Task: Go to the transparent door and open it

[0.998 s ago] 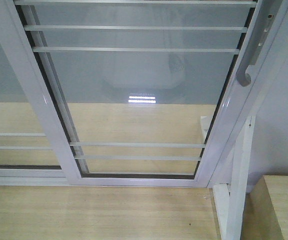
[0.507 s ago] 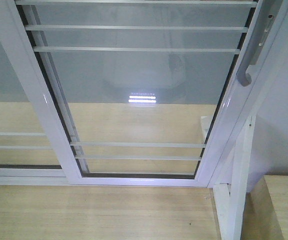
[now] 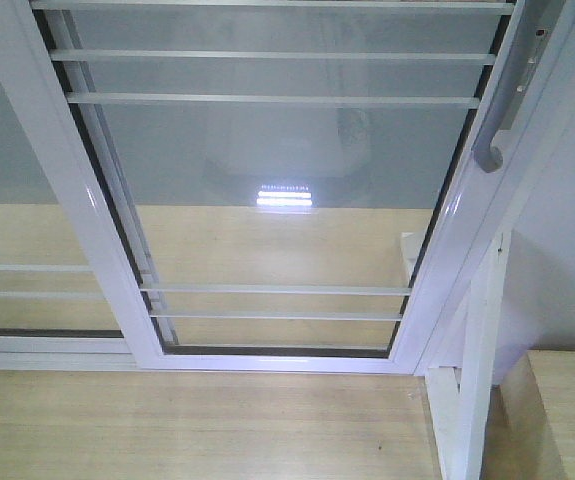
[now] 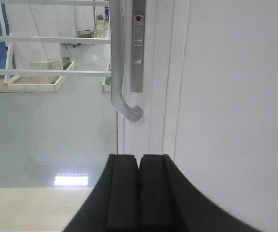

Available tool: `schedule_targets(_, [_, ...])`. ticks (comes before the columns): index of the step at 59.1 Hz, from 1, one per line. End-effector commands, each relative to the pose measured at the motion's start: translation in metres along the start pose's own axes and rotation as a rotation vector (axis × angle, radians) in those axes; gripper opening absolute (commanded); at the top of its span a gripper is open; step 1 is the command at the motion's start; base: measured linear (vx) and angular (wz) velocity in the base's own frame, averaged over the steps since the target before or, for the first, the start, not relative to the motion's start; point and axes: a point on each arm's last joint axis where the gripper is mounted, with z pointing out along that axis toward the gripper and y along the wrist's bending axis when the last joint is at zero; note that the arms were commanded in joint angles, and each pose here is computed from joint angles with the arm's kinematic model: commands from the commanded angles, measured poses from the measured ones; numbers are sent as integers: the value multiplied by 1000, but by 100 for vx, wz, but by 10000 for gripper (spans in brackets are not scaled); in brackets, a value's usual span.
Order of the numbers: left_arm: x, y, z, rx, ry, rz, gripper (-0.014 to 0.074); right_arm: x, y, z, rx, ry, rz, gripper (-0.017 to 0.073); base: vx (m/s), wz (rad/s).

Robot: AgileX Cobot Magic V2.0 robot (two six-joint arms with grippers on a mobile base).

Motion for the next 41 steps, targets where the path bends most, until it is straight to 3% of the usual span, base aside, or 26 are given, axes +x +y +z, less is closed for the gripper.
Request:
schedule_targets(1, [-4, 0, -1, 7, -83, -14, -6, -8, 0, -1, 1, -99, -15, -6, 0, 0])
schedule_targets(26, [-7, 0, -1, 7, -122, -13, -6, -9, 0, -2, 1, -113, -18, -6, 0, 0])
schedule_targets(41, [-25, 0, -5, 12, -297, -34, -6, -21, 1, -4, -6, -247, -11, -6, 0, 0])
